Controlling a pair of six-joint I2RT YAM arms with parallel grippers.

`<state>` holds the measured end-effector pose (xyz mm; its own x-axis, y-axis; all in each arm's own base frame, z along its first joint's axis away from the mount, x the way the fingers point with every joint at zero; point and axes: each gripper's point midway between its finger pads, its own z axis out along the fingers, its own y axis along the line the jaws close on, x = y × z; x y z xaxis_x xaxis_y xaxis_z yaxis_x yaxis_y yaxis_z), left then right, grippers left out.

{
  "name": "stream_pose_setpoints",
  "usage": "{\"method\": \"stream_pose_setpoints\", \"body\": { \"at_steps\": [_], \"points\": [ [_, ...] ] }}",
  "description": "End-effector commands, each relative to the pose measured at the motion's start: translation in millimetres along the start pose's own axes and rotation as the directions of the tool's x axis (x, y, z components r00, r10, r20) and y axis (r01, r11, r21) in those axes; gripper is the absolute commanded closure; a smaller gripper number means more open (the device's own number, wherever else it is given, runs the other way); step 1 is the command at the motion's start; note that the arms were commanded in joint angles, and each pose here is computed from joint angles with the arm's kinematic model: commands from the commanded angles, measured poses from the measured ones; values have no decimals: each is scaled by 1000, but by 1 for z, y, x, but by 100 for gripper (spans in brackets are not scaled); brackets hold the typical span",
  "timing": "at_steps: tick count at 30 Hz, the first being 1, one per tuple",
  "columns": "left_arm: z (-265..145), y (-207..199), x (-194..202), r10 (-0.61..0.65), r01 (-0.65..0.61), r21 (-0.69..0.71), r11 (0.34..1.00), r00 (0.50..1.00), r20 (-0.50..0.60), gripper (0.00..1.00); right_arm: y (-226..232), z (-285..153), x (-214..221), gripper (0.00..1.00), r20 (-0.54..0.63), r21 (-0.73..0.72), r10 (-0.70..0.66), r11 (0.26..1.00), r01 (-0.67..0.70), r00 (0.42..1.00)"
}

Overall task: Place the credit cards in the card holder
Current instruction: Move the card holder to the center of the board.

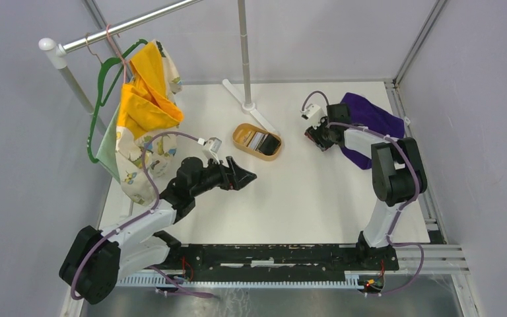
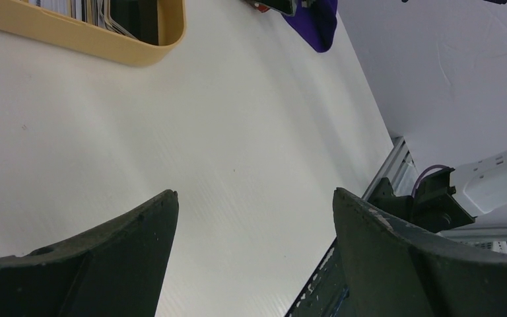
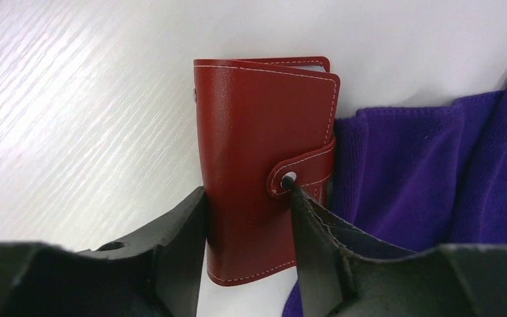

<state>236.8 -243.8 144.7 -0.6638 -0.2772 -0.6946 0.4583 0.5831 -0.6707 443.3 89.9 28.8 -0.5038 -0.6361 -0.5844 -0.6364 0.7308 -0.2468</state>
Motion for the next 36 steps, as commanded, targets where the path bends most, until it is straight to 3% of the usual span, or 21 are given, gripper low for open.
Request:
{"method": "stream_pose_setpoints", "body": {
  "at_steps": [1,5,9,11,14,19,21,23,25,27,28,31,36],
  "points": [
    [-5,-24,-11,4,-10,86,996,998,64,9,48,-15,42,52,-93,-154,10,988,-24,996],
    [-6,-31,-5,3,-11,113,993,998,69,9,86,-33,55,57,-89,-243,-79,968,55,993],
    [-8,-39,3,1,-11,138,990,998,70,9,140,-64,63,56,-11,-364,-186,916,169,982],
    [-10,-42,6,-4,-9,146,989,996,88,9,166,-81,64,46,56,-422,-245,873,245,968],
    [-13,-46,13,-21,3,159,987,994,109,9,190,-107,58,24,195,-490,-275,804,337,941],
    [-14,-46,29,-53,34,158,987,991,122,11,203,-144,36,4,456,-439,-385,687,579,803],
    [-12,-44,36,-55,38,146,989,992,117,12,196,-150,26,2,489,-385,-406,693,609,772],
    [-8,-43,41,-63,48,135,990,992,111,16,183,-150,16,2,488,-358,-363,746,561,794],
    [-3,-42,47,-82,70,121,990,992,99,20,160,-143,10,2,444,-359,-247,832,423,862],
    [4,-41,56,-102,92,114,989,992,80,25,145,-134,13,2,379,-406,-147,861,307,914],
    [7,-41,59,-115,106,111,988,990,77,28,143,-129,16,5,349,-447,-85,860,245,933],
    [19,-38,69,-142,137,74,988,988,61,33,138,-117,28,26,256,-517,89,854,58,963],
    [38,-28,78,-133,134,-16,991,990,53,33,142,-97,50,33,115,-558,214,822,-115,970]
  ]
}}
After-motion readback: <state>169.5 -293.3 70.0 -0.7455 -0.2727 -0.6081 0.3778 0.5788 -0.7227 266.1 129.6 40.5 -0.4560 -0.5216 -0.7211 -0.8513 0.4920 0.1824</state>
